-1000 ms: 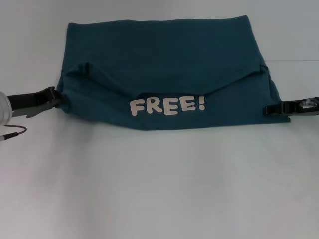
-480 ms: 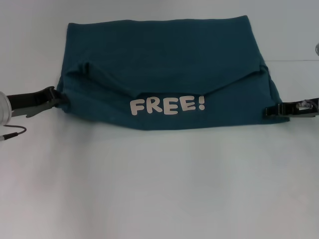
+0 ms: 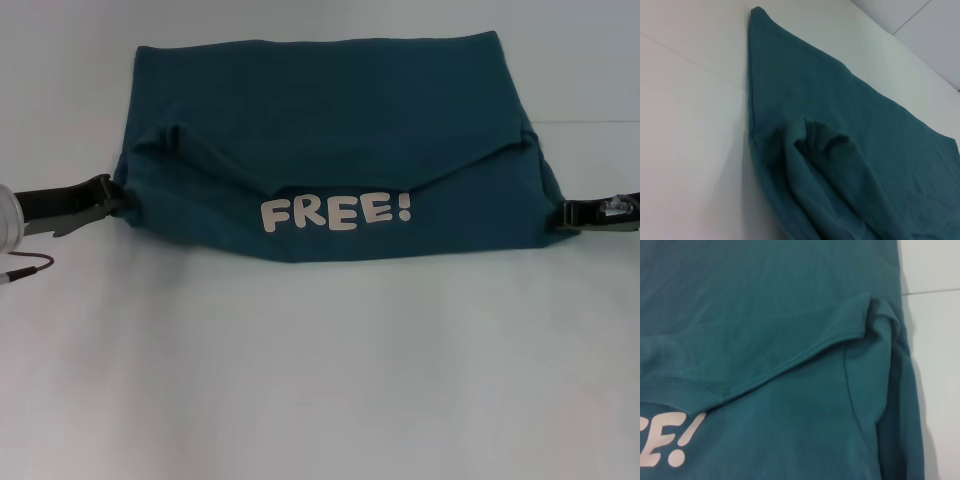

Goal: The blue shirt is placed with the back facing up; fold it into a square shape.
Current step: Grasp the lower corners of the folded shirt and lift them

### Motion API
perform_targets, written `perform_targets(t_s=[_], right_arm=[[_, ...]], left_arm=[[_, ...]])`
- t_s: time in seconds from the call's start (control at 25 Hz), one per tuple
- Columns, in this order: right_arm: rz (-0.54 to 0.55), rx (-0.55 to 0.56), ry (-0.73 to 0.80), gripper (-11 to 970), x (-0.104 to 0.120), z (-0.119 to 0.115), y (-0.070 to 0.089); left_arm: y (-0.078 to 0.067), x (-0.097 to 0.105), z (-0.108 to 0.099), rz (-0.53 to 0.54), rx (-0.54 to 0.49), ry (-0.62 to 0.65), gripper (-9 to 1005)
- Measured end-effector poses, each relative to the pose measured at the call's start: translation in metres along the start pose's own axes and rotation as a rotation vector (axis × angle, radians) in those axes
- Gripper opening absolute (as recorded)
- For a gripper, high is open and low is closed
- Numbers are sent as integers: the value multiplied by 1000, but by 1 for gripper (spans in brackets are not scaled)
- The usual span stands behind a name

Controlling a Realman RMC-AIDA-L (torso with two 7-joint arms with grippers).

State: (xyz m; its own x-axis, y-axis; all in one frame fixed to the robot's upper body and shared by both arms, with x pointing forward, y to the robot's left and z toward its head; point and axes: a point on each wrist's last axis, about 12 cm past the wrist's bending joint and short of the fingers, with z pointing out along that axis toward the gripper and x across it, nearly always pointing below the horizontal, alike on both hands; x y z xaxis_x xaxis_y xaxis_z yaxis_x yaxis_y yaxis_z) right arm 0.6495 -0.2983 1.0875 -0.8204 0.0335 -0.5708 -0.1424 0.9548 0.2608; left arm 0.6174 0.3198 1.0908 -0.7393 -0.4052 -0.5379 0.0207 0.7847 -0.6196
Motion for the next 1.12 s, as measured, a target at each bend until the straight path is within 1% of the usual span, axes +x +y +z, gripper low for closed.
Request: perform_targets(t_s=[0.24, 0.36, 0.48, 0.6, 0.64, 0.72, 0.8, 0.84, 0.96, 1.0, 1.04, 1.12], right_arm=[[7, -7, 12, 51, 2, -3, -3], [9, -35, 29, 44, 1, -11, -5], [20, -79, 46, 44, -2, -27, -10], [35, -121, 73, 45, -3, -47, -17], [41, -132, 83, 45, -2, -55, -20], [51, -159, 111, 45, -1, -68, -25], [65, -194, 156, 45, 3, -80, -30], [71, -213, 183, 45, 7, -85, -31], [94, -257, 259, 45, 20, -94, -34], [101, -270, 285, 45, 25, -97, -34], [105, -285, 313, 45, 29, -99, -34], [110, -308, 370, 45, 39, -103, -34]], left_arm=[[-1, 1, 0, 3, 9, 10, 30], [-4, 2, -3, 18, 33, 38, 30], [-5, 2, -12, 28, 63, 70, 30], [-1, 2, -29, 29, 91, 112, 30], [1, 3, -38, 31, 97, 147, 30], [3, 4, -48, 38, 98, 194, 29], [5, 8, -58, 43, 94, 249, 29], [7, 10, -67, 46, 91, 290, 29], [10, 16, -81, 49, 89, 368, 29], [11, 20, -88, 51, 80, 412, 29], [11, 20, -88, 51, 80, 412, 29], [14, 26, -97, 52, 64, 483, 29]])
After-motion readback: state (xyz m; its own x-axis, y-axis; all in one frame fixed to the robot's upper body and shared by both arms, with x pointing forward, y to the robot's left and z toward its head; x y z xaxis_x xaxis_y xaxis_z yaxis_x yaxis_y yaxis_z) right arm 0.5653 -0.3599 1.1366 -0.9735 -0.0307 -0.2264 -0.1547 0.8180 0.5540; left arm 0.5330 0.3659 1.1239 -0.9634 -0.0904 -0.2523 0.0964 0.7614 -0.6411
